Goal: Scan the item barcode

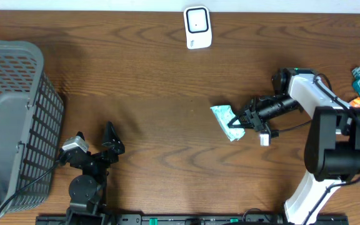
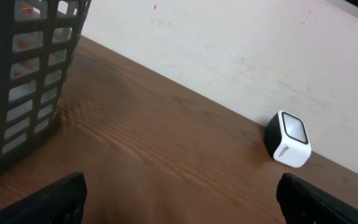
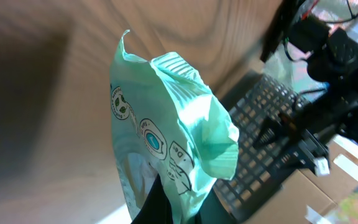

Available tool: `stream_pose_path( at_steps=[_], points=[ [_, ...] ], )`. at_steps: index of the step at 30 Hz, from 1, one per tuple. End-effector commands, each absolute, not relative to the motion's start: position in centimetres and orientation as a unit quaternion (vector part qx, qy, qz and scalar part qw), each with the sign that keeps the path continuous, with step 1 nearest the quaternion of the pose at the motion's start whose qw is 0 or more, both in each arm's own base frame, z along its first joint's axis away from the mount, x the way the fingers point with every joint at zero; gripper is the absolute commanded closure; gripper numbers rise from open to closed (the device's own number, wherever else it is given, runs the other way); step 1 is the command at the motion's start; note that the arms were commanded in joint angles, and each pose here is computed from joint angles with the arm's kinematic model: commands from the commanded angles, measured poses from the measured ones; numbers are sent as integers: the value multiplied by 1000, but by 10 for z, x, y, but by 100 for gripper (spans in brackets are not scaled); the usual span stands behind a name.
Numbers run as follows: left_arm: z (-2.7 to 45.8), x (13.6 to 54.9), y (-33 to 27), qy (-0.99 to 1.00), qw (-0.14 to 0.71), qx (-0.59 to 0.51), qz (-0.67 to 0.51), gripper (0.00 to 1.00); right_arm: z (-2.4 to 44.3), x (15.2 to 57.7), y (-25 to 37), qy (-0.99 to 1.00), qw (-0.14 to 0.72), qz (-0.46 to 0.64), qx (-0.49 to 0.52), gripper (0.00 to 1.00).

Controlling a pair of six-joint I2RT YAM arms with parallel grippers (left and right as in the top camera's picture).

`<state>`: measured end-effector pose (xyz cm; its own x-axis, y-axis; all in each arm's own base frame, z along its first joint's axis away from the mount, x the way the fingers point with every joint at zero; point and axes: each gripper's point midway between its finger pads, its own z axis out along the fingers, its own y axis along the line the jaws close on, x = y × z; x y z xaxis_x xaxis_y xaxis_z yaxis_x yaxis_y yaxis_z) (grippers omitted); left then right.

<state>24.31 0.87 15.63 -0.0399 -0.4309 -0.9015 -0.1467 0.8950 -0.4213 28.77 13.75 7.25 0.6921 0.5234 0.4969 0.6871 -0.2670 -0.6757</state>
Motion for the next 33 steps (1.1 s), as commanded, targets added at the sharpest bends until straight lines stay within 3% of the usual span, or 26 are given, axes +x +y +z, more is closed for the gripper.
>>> stream_pose_path(
  at_steps=[1,13,33],
  points=[
    [139,243,11,729,645,-209,-98,2,59,284,136,-377,467,-60,-798,98],
    [139,243,11,728,645,-209,-98,2,5,264,149,-376,479,23,-793,99],
    [139,243,11,728,645,-209,-98,2,-20,254,122,-421,423,63,-800,99]
  ],
)
